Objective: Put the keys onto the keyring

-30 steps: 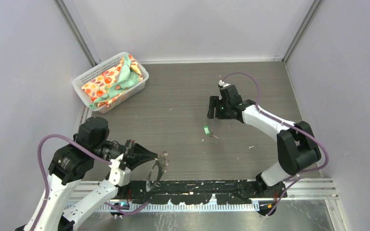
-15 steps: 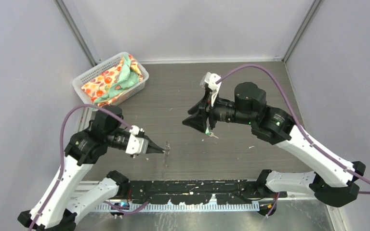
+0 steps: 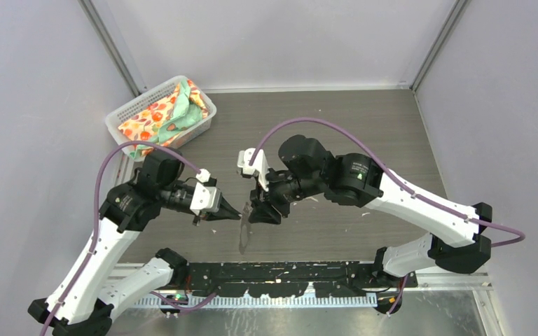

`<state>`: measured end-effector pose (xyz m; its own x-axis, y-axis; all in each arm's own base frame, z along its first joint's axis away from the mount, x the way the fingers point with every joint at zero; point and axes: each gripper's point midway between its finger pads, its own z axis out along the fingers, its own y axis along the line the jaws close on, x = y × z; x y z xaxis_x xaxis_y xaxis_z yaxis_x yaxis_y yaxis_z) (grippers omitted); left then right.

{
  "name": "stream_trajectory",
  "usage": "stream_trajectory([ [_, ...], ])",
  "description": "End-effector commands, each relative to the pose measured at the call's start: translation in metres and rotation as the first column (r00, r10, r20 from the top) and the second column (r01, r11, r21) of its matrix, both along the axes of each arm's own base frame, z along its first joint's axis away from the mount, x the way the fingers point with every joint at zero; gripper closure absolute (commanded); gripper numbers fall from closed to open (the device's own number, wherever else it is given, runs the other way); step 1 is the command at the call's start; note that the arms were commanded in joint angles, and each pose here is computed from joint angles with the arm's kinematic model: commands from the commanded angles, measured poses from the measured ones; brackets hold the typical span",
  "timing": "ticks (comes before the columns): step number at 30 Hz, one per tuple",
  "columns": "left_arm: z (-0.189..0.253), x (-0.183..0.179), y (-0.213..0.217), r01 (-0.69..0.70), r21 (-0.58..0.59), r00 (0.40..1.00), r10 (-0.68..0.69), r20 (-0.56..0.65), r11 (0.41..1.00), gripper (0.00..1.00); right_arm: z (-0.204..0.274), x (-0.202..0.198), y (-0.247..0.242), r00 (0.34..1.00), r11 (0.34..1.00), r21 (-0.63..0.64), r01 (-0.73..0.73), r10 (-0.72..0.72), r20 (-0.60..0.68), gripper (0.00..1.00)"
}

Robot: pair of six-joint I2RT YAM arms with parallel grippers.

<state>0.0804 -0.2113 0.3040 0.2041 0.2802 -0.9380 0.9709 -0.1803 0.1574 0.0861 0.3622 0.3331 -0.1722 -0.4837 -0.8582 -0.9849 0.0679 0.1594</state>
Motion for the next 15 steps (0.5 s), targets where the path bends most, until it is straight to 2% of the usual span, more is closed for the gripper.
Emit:
stream_trajectory([
  [1, 0.023, 0.002, -0.003, -0.014, -0.053, 1.0, 0.016, 0.023, 0.998, 1.0, 0.023, -0.005, 0.003, 0.997, 0.998, 0.05, -0.022, 0.018, 0.076, 0.58],
  [15, 0.033, 0.004, -0.006, -0.042, -0.079, 0.999, 0.041, -0.012, 0.996, 1.0, 0.019, 0.007, 0.019, 0.99, 0.997, 0.079, 0.02, -0.031, 0.141, 0.66],
])
